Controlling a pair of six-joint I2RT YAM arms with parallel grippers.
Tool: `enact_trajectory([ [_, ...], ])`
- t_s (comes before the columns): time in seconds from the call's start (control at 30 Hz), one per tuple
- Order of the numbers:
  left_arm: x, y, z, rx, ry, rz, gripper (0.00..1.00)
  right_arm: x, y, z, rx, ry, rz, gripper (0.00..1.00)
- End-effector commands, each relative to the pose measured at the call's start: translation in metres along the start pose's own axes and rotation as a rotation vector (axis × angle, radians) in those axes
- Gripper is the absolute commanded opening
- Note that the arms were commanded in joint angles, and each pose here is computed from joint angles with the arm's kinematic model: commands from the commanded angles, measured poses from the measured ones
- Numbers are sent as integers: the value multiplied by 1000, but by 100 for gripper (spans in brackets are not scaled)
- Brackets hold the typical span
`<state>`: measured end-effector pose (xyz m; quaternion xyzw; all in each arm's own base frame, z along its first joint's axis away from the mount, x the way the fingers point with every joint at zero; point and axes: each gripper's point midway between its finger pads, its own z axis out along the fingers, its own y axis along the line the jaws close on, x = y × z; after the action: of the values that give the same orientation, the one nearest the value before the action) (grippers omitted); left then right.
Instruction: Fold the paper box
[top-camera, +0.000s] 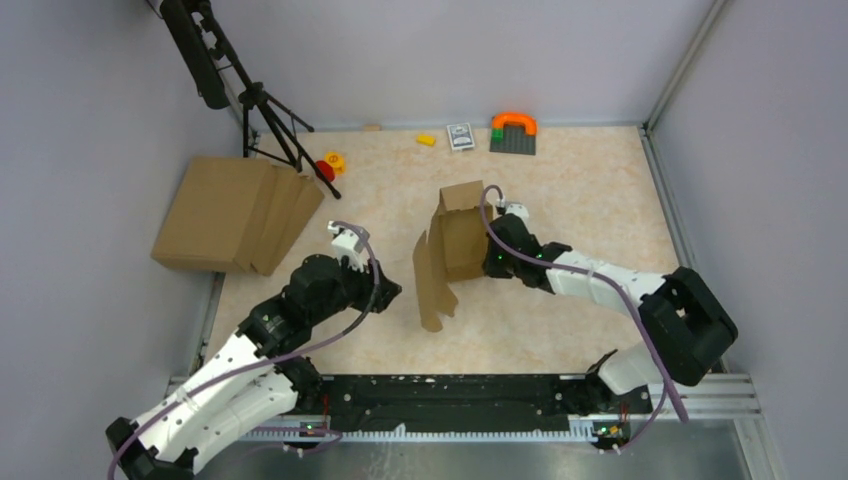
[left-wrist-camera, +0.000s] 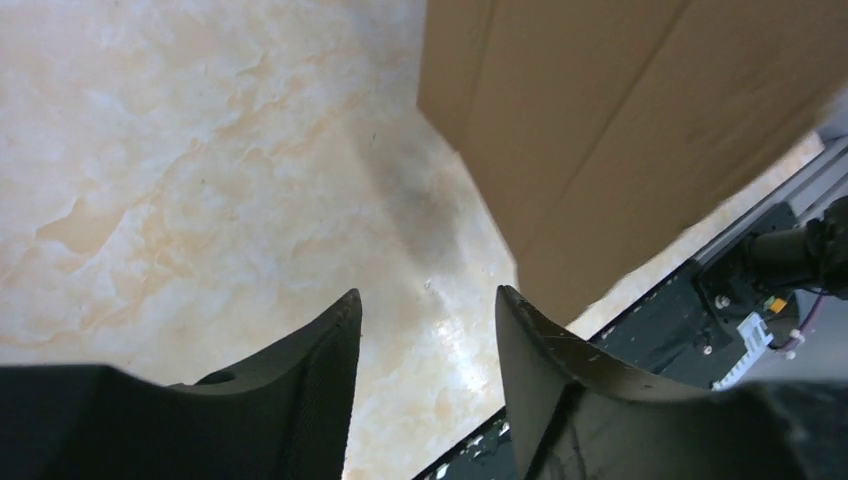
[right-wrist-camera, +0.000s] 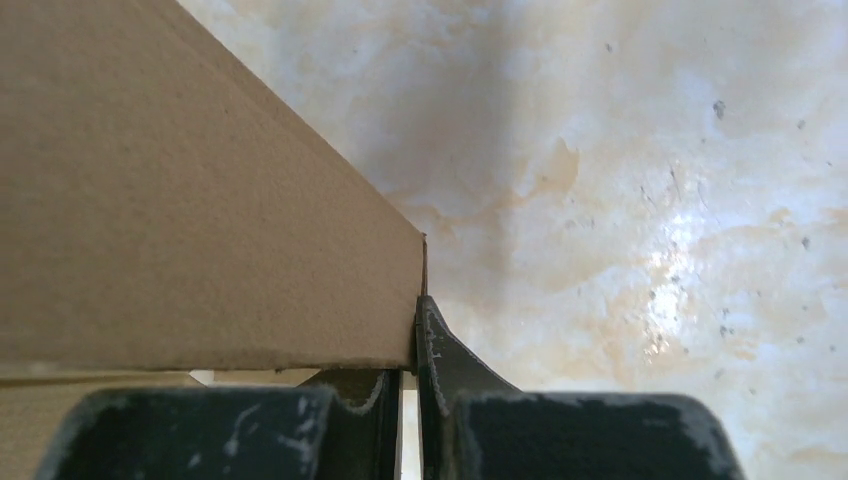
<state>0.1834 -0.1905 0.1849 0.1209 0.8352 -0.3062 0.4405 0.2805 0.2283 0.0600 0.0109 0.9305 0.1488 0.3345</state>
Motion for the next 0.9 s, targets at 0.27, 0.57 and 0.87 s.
enact_trajectory([
  [0.27, 45, 20, 22, -20, 70, -281, 0, 15, -8, -34, 14, 325, -10, 0],
  [0.57, 50, -30, 43, 340, 69, -354, 0, 33, 15, -44, -156, 519, 92, 0],
  [0.87, 45, -35, 53, 392, 35, -369, 0, 50, 32, -39, -259, 603, 159, 0],
])
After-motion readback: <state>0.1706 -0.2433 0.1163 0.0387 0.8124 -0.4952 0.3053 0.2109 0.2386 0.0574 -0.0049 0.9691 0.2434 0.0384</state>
